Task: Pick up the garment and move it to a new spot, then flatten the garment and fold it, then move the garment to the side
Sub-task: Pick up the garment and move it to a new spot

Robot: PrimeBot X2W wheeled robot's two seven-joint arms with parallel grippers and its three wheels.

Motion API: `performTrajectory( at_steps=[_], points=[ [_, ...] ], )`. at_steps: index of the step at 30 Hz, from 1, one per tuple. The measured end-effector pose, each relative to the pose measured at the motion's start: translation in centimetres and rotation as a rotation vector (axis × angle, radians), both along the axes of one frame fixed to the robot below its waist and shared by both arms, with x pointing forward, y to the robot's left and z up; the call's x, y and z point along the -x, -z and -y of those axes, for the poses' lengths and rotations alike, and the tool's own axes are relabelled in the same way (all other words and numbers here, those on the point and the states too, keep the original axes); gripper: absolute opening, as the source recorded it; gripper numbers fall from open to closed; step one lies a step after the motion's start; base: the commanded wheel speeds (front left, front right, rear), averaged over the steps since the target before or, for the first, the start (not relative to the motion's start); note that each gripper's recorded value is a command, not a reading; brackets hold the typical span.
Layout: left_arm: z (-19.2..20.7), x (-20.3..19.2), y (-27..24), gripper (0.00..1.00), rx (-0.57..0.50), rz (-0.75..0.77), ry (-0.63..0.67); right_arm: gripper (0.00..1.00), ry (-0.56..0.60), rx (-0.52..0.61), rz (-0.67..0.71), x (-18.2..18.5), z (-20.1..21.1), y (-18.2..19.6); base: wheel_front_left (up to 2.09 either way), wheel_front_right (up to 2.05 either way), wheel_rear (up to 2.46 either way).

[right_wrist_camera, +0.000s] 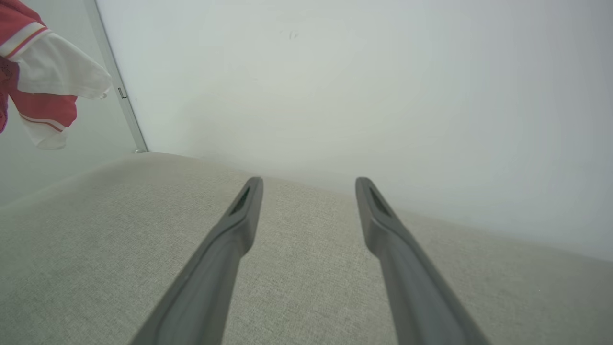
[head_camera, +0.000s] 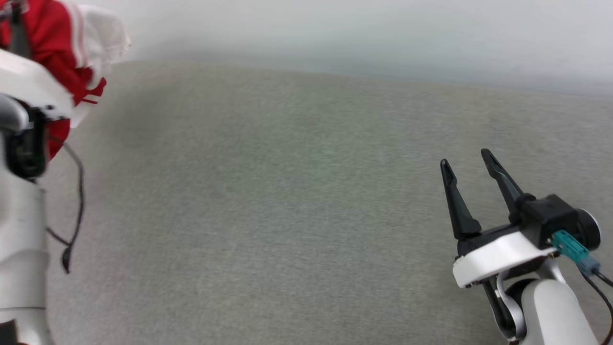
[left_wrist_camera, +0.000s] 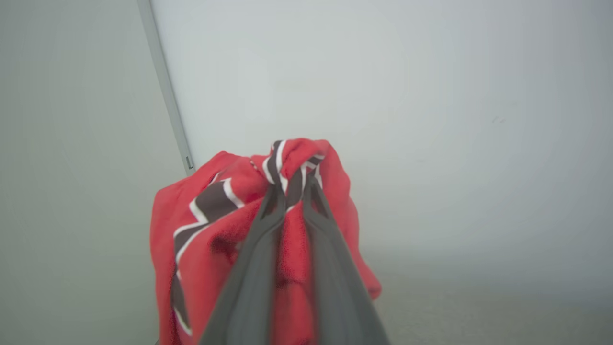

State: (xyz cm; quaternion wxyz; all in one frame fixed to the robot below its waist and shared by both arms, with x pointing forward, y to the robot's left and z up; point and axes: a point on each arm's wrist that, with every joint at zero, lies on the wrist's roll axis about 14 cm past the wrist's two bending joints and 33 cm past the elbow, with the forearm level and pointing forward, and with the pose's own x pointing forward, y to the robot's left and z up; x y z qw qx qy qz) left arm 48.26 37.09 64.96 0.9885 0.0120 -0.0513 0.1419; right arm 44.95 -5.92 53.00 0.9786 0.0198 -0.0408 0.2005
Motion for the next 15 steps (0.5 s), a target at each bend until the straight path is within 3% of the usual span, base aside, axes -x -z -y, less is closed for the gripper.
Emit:
performTrajectory(
  at_steps=[8, 15],
  points=[
    [13.3, -2.9, -1.5, 0.0, 0.02, 0.151, 0.301, 1.0, 0.14, 0.007, 0.01, 2.2, 5.3, -1.2, 0.0, 0.0, 0.0],
    [26.9, -2.0, 0.6, 0.0, 0.11, 0.17, 0.623, 1.0, 0.258, 0.009, 0.005, 4.3, 9.6, -1.5, 0.0, 0.0, 0.0]
  ],
)
